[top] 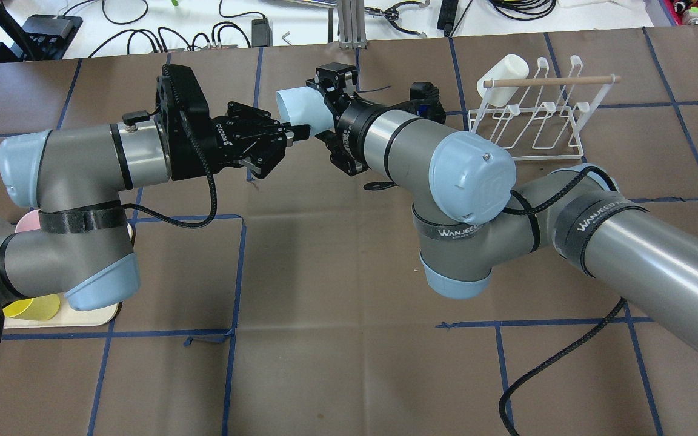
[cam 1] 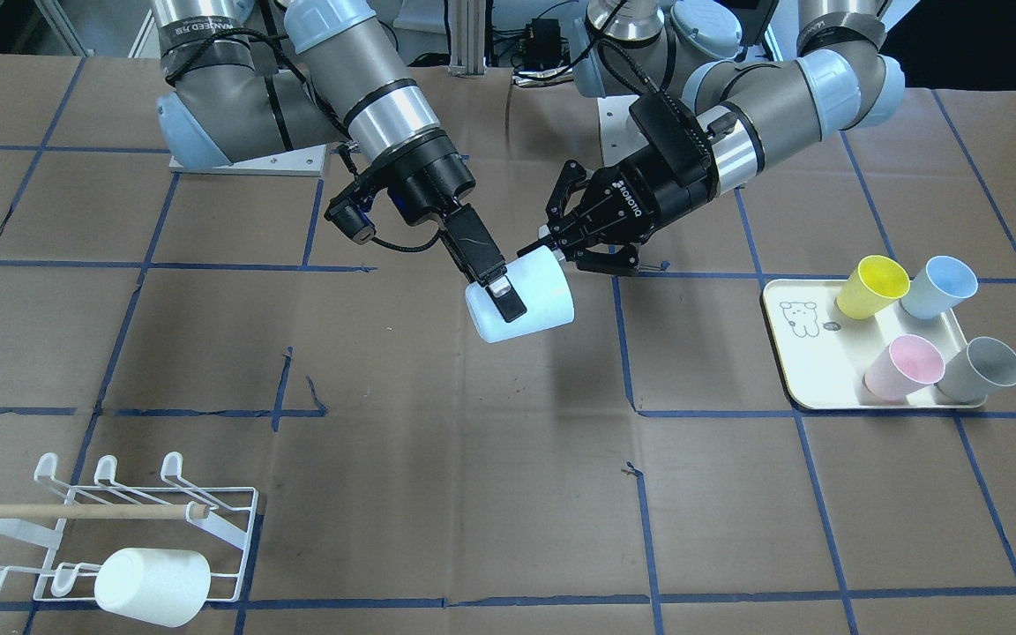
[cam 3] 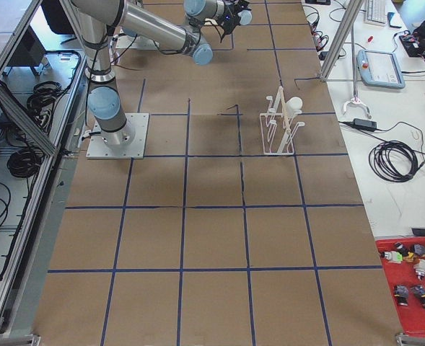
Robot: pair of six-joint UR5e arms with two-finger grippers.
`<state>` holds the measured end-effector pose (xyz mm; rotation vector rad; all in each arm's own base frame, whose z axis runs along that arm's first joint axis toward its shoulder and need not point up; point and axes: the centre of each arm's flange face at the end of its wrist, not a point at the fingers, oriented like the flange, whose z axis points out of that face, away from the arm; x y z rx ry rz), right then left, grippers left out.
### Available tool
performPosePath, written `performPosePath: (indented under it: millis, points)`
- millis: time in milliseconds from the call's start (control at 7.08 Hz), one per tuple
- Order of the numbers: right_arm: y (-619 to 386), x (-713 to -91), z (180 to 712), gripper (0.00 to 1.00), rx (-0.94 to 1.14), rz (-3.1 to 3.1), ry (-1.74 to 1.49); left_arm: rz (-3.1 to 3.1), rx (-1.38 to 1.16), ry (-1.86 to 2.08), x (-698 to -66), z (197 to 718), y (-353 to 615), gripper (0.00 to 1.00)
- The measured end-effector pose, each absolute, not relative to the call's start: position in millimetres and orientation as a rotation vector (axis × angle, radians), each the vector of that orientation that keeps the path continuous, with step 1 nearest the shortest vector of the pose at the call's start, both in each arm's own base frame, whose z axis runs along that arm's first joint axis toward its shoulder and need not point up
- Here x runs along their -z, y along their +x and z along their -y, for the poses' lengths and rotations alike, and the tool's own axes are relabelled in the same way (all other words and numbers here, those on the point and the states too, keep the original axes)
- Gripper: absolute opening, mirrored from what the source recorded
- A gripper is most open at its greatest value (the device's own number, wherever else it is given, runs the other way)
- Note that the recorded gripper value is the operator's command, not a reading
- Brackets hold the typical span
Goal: Transfer IKEA cup to right arm and place on rack
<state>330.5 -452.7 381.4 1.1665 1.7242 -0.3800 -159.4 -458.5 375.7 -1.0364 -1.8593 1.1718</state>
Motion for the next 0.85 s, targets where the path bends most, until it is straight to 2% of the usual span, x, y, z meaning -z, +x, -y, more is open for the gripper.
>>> performPosePath:
  millis: [141,282,424,565,706,847]
  points:
    - [330.5,-382.1,452.6,0.52,0.379,-1.721,1.168,1.86,-1.173,-1.038,-376.2,458.6,-159.3,0.14]
    - [330.4,-382.9,452.4,0.42,0.379,-1.719,1.169,1.862,-1.175,-1.038,-376.8,459.1,-159.2,0.27]
    - [330.6,-383.7,451.9,0.37,0.379,-1.717,1.168,1.865,-1.175,-1.038,-377.5,459.7,-158.9,0.4]
    - [330.6,-384.4,451.6,0.36,0.379,-1.716,1.167,1.87,-1.174,-1.031,-378.5,460.2,-158.6,0.48]
    - [330.4,-385.1,451.6,0.33,0.381,-1.714,1.167,1.876,-1.168,-1.016,-380.2,460.1,-158.6,0.63]
    - [330.4,-385.7,451.4,0.29,0.382,-1.714,1.167,1.88,-1.162,-1.002,-381.2,459.9,-158.7,0.82]
